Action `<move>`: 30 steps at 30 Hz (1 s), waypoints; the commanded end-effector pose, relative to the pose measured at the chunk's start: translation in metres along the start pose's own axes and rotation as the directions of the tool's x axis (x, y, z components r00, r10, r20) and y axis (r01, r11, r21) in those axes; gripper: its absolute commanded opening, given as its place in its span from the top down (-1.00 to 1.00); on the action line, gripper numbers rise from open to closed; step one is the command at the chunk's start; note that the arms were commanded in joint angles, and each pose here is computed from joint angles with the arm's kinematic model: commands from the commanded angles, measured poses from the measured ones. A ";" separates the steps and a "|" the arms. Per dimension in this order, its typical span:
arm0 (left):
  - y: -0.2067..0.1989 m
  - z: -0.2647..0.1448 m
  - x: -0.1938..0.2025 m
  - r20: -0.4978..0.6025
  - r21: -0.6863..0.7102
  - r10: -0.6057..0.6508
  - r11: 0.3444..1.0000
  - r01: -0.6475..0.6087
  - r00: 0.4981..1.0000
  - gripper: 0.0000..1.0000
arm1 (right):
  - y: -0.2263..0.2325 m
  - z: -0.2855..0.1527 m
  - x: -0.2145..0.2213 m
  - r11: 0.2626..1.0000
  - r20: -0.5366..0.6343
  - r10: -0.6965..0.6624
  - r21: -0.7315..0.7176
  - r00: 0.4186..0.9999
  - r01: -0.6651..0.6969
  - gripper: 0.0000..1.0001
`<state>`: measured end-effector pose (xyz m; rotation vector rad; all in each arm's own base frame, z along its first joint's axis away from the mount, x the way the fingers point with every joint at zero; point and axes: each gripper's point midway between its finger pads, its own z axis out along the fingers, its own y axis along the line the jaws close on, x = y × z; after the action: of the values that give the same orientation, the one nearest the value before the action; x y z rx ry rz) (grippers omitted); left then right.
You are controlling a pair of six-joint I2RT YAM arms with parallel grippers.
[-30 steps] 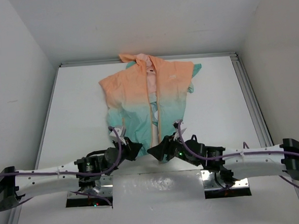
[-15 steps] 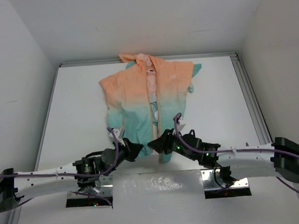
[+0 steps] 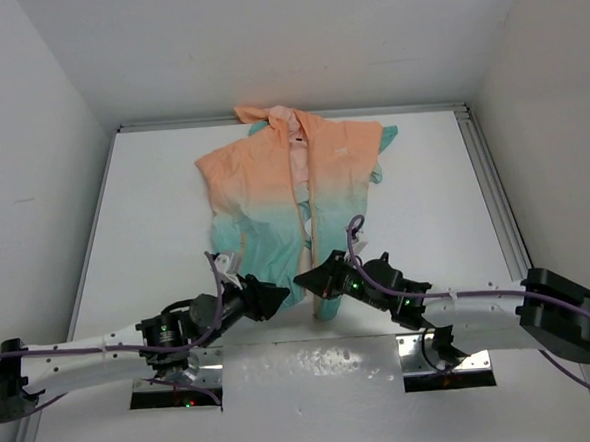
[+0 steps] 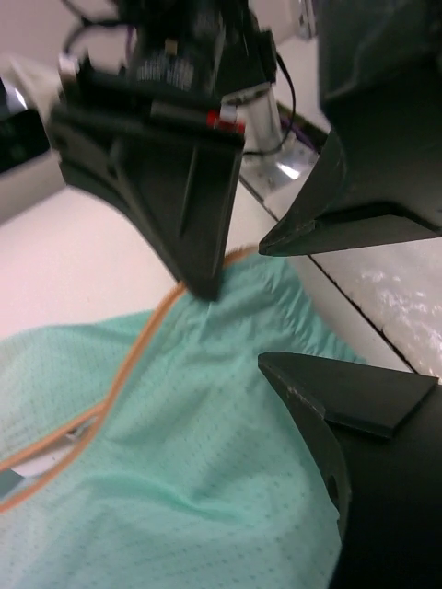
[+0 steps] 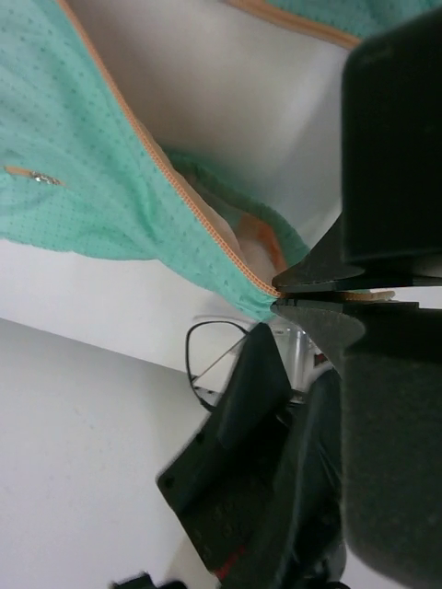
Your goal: Zip up the jacket
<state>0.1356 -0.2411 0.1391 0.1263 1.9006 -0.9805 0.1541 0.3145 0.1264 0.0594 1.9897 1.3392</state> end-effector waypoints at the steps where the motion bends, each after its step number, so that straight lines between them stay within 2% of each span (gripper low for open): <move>1: -0.018 -0.007 -0.009 0.019 0.086 -0.056 0.995 0.054 0.998 0.11 | 0.034 -0.002 -0.018 0.978 0.025 0.100 -0.186 0.995 -0.094 1.00; 15: -0.031 -0.004 0.000 -0.009 0.153 -0.106 0.983 0.106 0.994 0.07 | 0.073 -0.007 -0.027 0.886 -0.056 0.269 -0.378 0.962 -0.269 1.00; 23: -0.024 0.000 -0.002 0.032 0.138 -0.105 0.985 0.100 0.994 -0.13 | 0.079 -0.011 -0.028 0.858 -0.080 0.306 -0.408 0.949 -0.311 1.00; 30: -0.029 0.000 -0.010 0.081 0.181 -0.130 0.977 0.114 0.988 0.02 | 0.073 -0.010 -0.024 0.851 -0.094 0.337 -0.395 0.937 -0.346 1.00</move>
<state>0.1264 -0.2537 0.1425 0.0928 1.8431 -1.1506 0.1426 0.3337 0.1676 0.2226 1.8807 1.8560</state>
